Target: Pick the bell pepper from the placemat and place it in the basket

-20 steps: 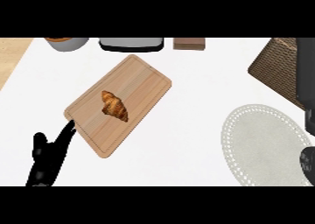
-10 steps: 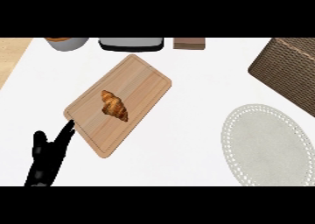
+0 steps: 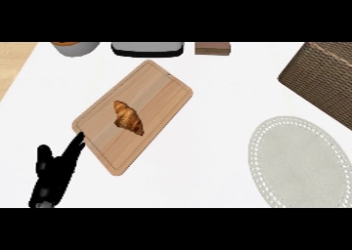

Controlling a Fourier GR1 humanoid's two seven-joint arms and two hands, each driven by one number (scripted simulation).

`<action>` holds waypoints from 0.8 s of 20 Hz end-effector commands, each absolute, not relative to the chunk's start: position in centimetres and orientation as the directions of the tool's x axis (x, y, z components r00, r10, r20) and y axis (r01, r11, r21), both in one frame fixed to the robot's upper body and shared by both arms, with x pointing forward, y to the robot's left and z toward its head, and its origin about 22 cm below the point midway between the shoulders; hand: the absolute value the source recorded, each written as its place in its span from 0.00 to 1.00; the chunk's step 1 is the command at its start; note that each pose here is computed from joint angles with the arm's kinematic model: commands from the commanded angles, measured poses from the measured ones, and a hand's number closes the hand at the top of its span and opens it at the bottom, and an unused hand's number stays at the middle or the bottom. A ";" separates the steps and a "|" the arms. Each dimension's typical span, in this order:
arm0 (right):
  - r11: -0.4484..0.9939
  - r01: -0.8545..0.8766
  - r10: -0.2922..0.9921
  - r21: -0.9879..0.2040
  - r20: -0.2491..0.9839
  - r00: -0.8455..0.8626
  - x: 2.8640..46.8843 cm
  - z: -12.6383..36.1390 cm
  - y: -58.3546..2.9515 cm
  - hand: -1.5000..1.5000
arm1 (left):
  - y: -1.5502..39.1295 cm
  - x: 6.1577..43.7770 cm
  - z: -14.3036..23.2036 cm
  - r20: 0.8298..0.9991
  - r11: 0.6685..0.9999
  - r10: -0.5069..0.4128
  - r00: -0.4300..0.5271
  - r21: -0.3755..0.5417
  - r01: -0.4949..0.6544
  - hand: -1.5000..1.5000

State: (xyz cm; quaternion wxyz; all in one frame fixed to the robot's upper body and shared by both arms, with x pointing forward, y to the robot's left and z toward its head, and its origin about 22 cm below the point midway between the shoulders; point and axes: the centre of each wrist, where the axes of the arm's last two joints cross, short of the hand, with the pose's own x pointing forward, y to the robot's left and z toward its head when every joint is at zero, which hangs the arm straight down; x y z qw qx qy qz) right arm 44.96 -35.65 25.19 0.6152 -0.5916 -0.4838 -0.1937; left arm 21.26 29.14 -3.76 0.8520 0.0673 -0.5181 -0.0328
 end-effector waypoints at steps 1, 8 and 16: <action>0.246 0.847 0.276 -0.471 0.872 0.405 44.6 24.0 -37.2 1.00 | 29.3 19.6 -6.3 0.851 0.991 -0.111 0.513 0.135 -0.010 0.50; 0.255 0.860 0.274 -0.441 0.886 0.373 42.8 19.9 -41.1 1.00 | 28.5 20.3 -4.2 0.851 0.989 -0.109 0.514 0.144 -0.029 0.50; 0.131 0.720 0.277 -0.681 0.723 0.633 41.7 16.4 -42.7 1.00 | 29.2 20.5 -4.6 0.848 0.990 -0.113 0.519 0.141 -0.015 0.50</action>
